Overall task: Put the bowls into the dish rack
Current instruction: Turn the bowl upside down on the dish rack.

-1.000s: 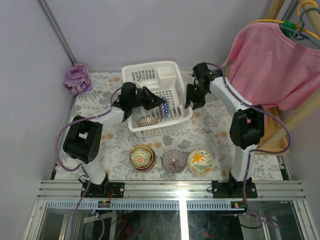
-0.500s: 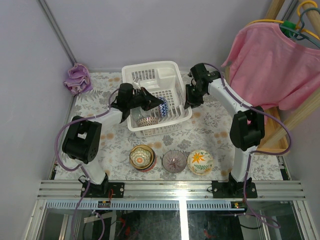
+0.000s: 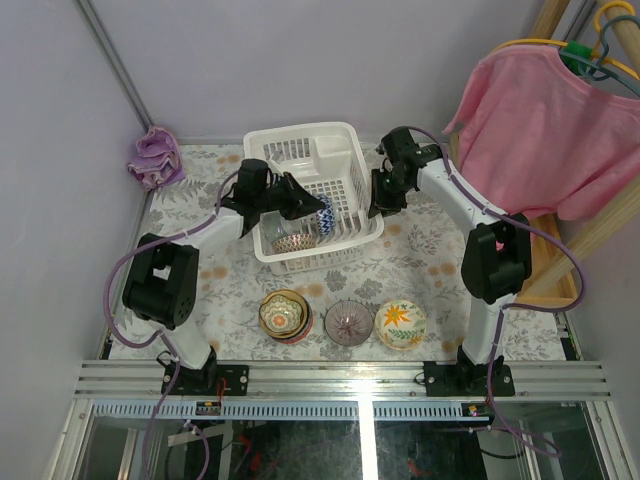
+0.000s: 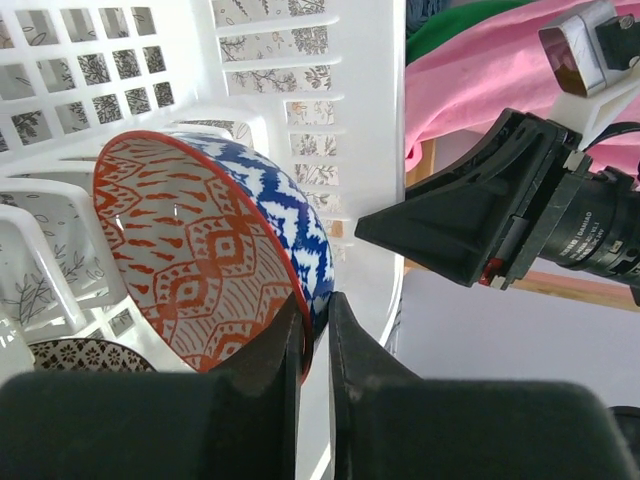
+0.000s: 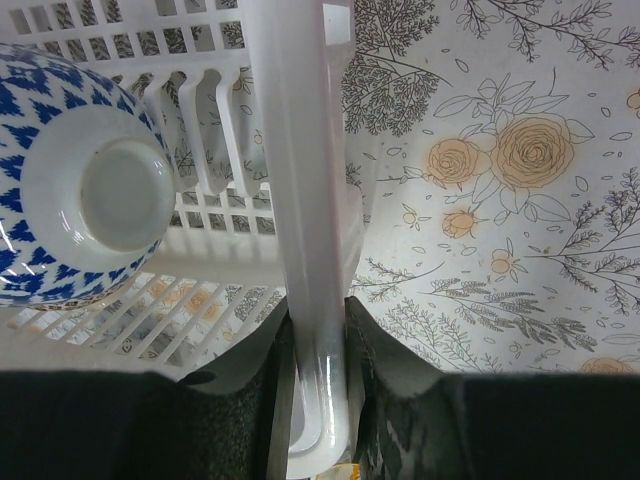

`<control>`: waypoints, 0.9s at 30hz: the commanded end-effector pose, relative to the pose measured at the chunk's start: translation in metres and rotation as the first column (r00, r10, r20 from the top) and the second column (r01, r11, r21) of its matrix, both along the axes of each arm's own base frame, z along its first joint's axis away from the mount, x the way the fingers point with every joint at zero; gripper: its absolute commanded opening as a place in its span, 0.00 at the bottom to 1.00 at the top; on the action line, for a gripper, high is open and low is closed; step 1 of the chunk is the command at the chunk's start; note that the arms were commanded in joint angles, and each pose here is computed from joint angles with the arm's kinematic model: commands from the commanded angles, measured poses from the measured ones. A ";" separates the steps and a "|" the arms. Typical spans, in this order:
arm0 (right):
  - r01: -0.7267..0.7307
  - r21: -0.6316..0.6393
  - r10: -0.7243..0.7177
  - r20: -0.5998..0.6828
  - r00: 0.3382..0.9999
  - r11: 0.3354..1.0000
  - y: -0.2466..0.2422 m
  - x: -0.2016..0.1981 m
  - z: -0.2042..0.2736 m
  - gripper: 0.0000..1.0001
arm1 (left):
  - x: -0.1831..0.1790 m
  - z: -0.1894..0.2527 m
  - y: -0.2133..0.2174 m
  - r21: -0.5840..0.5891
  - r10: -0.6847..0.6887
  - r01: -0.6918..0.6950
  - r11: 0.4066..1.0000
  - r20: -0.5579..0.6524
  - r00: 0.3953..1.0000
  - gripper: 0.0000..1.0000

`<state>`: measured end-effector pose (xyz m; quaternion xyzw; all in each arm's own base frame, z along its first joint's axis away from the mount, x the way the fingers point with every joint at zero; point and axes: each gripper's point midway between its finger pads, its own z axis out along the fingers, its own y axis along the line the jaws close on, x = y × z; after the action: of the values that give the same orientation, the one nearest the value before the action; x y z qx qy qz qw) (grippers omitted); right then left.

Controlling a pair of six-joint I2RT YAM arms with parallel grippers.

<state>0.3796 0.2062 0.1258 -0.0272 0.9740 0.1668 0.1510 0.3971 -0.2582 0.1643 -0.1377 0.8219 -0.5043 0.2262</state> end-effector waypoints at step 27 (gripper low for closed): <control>0.057 -0.075 -0.061 -0.061 0.996 0.996 -0.023 -0.018 -0.012 0.20 | -0.026 -0.127 0.085 0.408 0.158 -0.020 0.913 -0.307 0.938 0.08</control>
<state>0.3799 0.2064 0.1261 -0.0274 0.9717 0.1707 0.1611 0.4129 -0.2387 0.1573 -0.1421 0.8411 -0.4714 0.2241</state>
